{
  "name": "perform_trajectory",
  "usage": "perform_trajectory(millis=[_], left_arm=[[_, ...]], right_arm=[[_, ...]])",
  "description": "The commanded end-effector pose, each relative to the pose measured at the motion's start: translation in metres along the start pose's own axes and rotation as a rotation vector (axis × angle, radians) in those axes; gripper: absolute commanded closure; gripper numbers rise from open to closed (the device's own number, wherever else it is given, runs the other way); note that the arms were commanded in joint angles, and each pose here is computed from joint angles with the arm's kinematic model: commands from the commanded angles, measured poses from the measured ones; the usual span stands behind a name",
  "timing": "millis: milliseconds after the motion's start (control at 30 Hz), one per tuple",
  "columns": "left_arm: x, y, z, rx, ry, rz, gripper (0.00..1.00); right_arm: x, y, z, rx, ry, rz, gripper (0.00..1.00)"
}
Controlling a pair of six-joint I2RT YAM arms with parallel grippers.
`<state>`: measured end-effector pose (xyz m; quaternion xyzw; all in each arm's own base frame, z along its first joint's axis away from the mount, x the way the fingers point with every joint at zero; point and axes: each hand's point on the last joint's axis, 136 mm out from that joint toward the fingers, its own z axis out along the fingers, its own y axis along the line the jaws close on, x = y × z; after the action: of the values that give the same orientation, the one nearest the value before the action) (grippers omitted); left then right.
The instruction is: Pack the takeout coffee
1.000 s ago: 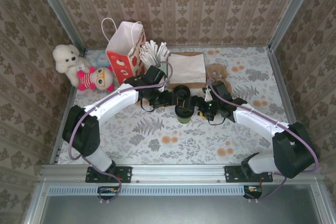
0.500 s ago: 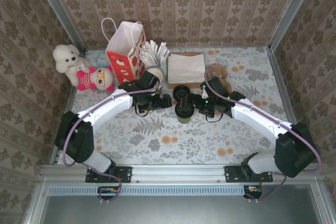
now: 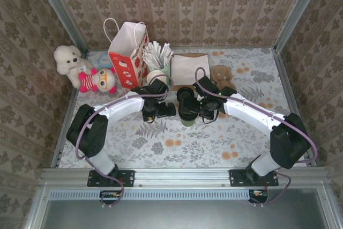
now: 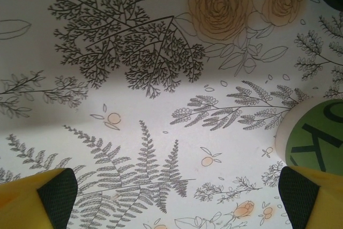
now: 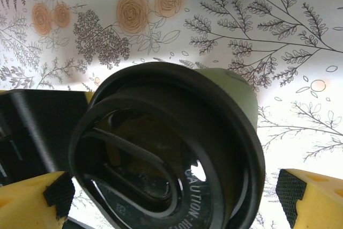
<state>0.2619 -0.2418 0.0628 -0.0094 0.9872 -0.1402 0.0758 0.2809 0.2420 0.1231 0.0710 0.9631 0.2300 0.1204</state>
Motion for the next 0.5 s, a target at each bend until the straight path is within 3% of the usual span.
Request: perform_trajectory(millis=[0, 467], left_arm=[[-0.001, -0.004, 0.004, 0.007, 0.002, -0.014, 0.0], [0.0, -0.009, 0.007, 0.027, 0.01, 0.001, 0.0]], right_arm=[[-0.001, 0.0, -0.003, 0.03, -0.001, 0.009, 0.0], [0.0, -0.007, 0.008, 0.136, 0.0, -0.004, 0.0]])
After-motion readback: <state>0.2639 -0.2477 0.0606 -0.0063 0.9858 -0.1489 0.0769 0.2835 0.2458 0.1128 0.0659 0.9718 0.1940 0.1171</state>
